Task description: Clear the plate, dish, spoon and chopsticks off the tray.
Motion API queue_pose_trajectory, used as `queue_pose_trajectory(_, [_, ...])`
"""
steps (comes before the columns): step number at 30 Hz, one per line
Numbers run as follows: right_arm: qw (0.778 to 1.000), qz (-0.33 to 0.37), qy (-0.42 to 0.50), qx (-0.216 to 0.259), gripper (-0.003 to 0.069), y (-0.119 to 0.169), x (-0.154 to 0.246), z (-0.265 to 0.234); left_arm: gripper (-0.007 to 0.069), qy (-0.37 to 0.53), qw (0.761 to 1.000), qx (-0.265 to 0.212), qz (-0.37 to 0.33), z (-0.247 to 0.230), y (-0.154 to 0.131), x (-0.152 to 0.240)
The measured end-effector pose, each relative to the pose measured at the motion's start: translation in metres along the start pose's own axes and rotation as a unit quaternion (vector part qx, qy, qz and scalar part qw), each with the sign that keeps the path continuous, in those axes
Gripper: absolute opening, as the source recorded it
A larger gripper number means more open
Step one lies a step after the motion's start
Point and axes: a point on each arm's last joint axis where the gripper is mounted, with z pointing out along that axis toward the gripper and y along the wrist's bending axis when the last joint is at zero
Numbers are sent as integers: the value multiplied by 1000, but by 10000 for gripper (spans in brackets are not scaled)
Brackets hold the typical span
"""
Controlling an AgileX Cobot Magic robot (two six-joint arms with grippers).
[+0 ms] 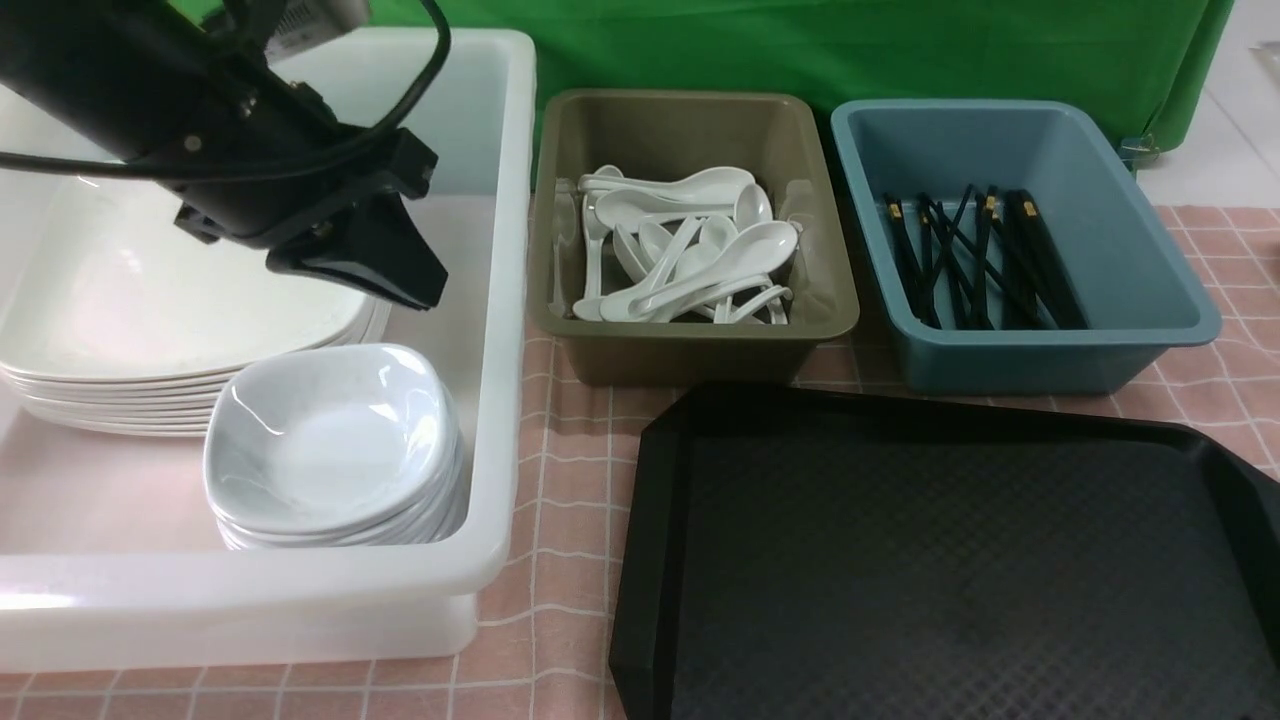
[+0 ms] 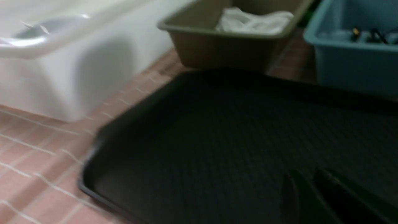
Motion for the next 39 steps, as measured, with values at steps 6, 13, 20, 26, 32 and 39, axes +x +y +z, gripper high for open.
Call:
queue_pose_trajectory(6, [997, 24, -4, 77, 129, -10, 11, 5, -3, 1, 1000, 1, 19, 0, 0, 0])
queue_pose_trajectory(13, [986, 45, -20, 161, 146, -19, 10, 4, -3, 0, 999, 1, 48, -1, -1, 1])
queue_pose_trajectory(20, [978, 56, -26, 201, 166, -24, 10, 2, -3, 28, 995, -10, 92, 3, 3, 25])
queue_pose_trajectory(26, [978, 55, -26, 201, 176, -24, 10, 2, -3, 4, 994, -20, 105, -24, -13, 71])
queue_pose_trajectory(32, [978, 55, -26, 201, 191, -24, 10, 2, -3, -109, 987, -35, 113, -50, -29, 120])
queue_pose_trajectory(39, [978, 55, -26, 201, 200, -24, 10, 2, -3, -317, 948, -7, 35, -53, -31, 185])
